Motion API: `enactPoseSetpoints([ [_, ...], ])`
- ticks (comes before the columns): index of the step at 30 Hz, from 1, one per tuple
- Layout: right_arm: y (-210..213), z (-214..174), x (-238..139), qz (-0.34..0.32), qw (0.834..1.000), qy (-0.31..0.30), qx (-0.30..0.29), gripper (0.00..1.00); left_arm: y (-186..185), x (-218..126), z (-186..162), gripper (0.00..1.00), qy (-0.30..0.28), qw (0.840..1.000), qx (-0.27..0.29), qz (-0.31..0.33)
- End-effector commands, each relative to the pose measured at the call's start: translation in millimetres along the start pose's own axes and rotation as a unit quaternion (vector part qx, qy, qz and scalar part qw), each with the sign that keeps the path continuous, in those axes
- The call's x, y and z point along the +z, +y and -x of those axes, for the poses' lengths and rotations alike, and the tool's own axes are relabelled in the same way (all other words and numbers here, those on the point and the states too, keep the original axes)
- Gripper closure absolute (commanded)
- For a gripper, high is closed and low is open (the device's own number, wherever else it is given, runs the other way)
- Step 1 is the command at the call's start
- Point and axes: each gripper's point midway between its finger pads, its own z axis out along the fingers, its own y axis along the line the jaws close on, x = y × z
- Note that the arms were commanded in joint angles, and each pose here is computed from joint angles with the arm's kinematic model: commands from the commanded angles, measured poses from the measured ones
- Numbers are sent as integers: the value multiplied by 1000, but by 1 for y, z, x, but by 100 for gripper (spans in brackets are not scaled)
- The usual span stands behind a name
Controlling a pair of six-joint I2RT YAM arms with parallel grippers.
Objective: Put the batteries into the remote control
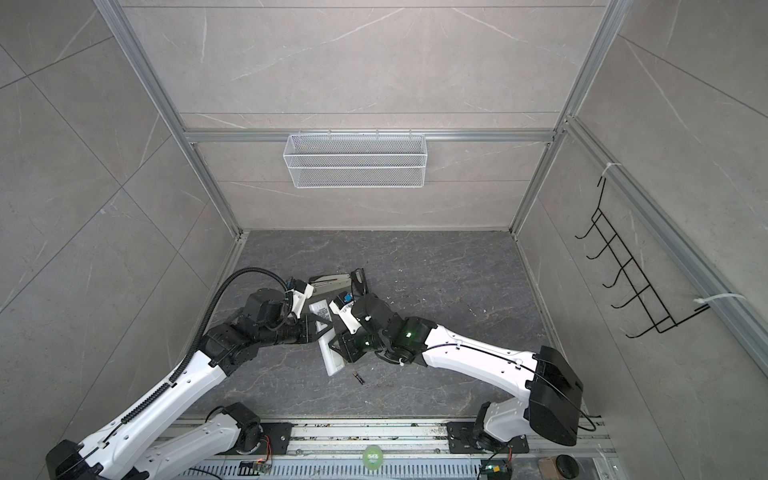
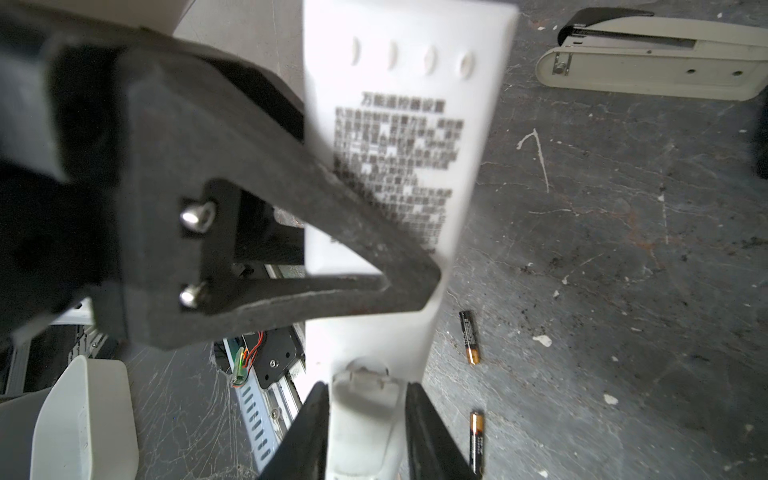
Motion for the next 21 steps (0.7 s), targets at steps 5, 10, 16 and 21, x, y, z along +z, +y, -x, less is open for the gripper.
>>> enactPoseSetpoints([
  [5, -3, -7, -7, -9, 1000, 7, -2, 64, -15, -5, 9, 100, -16, 999, 9, -29],
  [10, 3, -1, -10, 1, 1000, -2, -4, 37, -15, -4, 9, 100, -16, 999, 9, -30],
  [16, 1, -3, -2, 3, 1000, 4, -1, 27, -16, -5, 10, 100, -16, 999, 9, -33],
  [21, 0, -2, 4, 3, 1000, 5, -1, 26, -20, -6, 10, 100, -16, 999, 12, -39],
])
